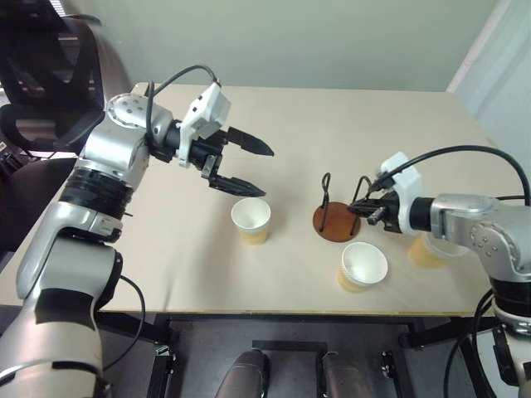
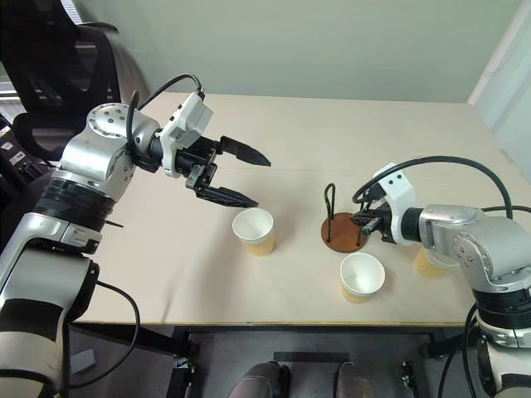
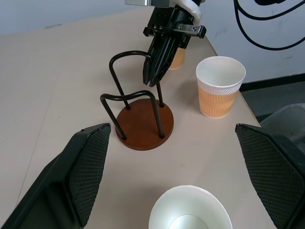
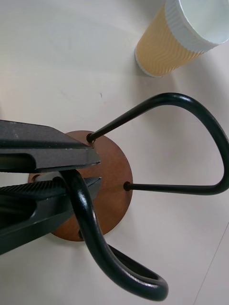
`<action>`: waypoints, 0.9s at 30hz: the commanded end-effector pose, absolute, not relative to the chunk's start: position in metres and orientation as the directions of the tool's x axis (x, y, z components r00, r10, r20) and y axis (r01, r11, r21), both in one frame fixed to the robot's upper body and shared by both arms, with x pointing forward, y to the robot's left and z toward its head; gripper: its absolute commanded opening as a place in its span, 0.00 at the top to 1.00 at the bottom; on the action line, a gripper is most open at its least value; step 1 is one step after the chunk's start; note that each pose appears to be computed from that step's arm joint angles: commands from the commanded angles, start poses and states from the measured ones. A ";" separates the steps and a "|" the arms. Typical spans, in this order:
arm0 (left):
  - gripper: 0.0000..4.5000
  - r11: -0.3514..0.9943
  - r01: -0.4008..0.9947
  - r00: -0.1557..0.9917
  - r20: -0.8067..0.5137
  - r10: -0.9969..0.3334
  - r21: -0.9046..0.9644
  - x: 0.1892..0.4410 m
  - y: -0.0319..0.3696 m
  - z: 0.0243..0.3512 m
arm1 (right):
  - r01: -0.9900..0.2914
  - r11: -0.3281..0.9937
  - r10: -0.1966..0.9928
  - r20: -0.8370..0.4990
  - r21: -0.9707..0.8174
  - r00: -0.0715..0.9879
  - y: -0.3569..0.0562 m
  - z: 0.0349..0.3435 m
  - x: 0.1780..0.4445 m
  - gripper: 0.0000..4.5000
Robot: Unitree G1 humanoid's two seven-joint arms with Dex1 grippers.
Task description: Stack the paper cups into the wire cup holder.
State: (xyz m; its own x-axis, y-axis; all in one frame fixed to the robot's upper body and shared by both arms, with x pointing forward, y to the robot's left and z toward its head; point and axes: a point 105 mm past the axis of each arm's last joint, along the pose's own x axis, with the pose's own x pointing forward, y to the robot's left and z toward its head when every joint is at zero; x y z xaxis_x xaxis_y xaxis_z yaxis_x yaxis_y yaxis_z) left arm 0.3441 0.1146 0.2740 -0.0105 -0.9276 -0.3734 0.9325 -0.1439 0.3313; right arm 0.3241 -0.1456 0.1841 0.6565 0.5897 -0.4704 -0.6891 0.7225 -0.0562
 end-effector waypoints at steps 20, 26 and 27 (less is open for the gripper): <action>0.00 -0.174 0.921 -0.033 -0.374 -0.927 0.350 0.333 0.117 0.296 | -0.755 0.629 0.618 -0.469 -0.186 0.630 -0.158 0.217 0.352 1.00; 0.00 -0.169 0.922 -0.029 -0.373 -0.928 0.349 0.333 0.119 0.297 | -0.764 0.611 0.617 -0.479 -0.208 0.624 -0.159 0.214 0.358 1.00; 0.00 -0.169 0.922 -0.029 -0.373 -0.928 0.349 0.333 0.119 0.296 | -0.765 0.607 0.613 -0.487 -0.215 0.623 -0.160 0.212 0.358 1.00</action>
State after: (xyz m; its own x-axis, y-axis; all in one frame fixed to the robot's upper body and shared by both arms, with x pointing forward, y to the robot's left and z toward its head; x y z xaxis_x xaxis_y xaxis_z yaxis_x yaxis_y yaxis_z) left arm 0.3403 0.1180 0.2811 -0.0106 -0.9261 -0.3771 0.9414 -0.1364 0.3085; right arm 0.3567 -0.1616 0.1995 0.6095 0.6061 -0.5110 -0.7602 0.6298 -0.1597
